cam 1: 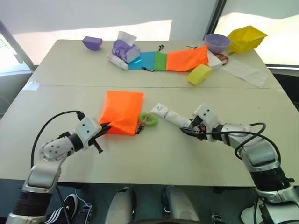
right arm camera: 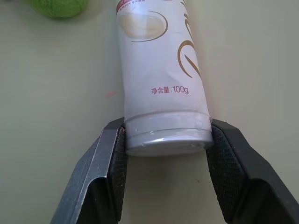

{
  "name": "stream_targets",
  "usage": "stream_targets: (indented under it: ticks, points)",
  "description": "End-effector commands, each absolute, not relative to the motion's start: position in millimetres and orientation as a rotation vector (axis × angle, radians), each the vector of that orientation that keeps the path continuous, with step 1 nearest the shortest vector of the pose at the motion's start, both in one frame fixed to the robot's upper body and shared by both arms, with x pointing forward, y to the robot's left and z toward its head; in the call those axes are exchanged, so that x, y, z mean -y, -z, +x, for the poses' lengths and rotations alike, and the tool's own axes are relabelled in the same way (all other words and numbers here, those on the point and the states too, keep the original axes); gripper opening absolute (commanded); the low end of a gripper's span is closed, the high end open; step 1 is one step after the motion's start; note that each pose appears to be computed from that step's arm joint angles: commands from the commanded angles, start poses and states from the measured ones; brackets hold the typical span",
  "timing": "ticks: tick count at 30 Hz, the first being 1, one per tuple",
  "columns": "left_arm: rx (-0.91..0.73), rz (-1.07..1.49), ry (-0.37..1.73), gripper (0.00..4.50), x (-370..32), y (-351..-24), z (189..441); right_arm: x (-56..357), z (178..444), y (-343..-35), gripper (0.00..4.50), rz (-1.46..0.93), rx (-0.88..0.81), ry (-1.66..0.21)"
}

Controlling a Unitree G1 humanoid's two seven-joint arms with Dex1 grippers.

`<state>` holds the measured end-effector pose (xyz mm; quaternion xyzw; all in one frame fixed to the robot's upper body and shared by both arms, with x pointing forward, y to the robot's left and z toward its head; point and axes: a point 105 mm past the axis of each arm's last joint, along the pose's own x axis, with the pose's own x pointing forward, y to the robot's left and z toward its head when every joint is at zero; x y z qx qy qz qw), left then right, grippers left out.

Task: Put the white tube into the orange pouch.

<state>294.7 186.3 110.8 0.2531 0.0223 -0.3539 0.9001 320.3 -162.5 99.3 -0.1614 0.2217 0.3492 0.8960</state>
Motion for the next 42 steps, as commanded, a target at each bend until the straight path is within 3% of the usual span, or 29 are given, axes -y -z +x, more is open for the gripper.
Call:
stream_targets:
  ticks: [1, 8, 15, 20, 23, 25, 28, 32, 39, 42]
  points:
    - [0.000, 0.527, 0.730, 0.00, -182.2, -123.2, 295.5, 154.9, 320.1, -132.0, 2.11, -0.290, -0.348, -0.769]
    - [0.011, 0.516, 0.730, 0.00, -178.8, -126.7, 298.6, 156.4, 284.4, -140.0, 2.11, -0.268, -0.376, -0.966]
    - [0.011, 0.516, 0.733, 0.00, -177.7, -127.4, 299.2, 161.8, 282.6, -114.7, 2.11, -0.332, -0.439, -0.939]
    - [0.010, 0.514, 0.731, 0.00, -177.9, -127.5, 298.8, 158.3, 278.4, -125.7, 2.11, -0.261, -0.394, -0.970]
    - [0.011, 0.516, 0.733, 0.00, -176.8, -127.7, 298.2, 153.8, 273.2, -134.0, 1.88, -0.249, -0.366, -1.009]
    - [0.015, 0.513, 0.730, 0.00, -176.0, -130.1, 299.4, 136.8, 253.7, -145.4, 1.88, -0.212, -0.334, -1.146]
    - [0.014, 0.517, 0.725, 0.00, -176.1, -130.6, 300.6, 120.7, 224.3, -134.3, 1.88, -0.231, -0.417, -1.298]
    - [0.021, 0.528, 0.724, 0.00, -174.2, -132.9, 300.1, 106.3, 238.3, -109.0, 1.88, -0.274, -0.416, -1.219]
    - [0.025, 0.532, 0.714, 0.00, -175.6, -140.0, 300.4, 69.5, 231.7, -79.1, 1.88, -0.271, -0.442, -1.276]
    - [0.035, 0.521, 0.707, 0.00, -173.9, -145.3, 301.1, 67.0, 254.2, -77.4, 1.88, -0.280, -0.402, -1.170]
